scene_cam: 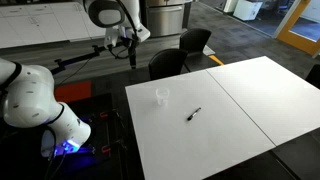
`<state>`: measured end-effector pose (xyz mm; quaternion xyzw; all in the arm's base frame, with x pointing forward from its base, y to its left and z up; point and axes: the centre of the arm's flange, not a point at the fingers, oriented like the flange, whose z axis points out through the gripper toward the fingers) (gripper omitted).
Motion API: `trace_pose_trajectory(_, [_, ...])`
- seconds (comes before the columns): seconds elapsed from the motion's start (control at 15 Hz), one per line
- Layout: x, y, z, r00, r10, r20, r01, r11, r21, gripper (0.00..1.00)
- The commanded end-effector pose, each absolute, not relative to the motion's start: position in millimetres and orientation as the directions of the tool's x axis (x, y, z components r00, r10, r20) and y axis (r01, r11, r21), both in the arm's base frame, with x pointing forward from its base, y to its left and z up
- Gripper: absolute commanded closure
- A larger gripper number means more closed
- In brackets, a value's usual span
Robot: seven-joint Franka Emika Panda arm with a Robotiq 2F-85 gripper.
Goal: Put the marker in the mug
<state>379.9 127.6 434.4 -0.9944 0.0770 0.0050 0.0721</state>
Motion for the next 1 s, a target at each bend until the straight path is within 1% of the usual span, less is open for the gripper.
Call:
trace_pose_trajectory(0.0, [380,128,434,0.988,-0.152,-0.021,-0.154,-0.978,-0.143,0.0])
trace_pose_trajectory(0.33, [380,128,434,0.988,-0.152,-0.021,-0.154,-0.978,-0.143,0.0])
trace_pose_trajectory(0.6, [387,117,440,0.989,-0.147,0.013,-0.144,-0.981,-0.131,0.0])
trace_pose_trajectory(0.73, [391,108,444,0.991,-0.129,0.039,-0.124,-0.987,-0.102,0.0])
trace_pose_trajectory(0.93, [406,88,451,0.986,-0.099,0.133,-0.101,-0.995,0.007,0.0])
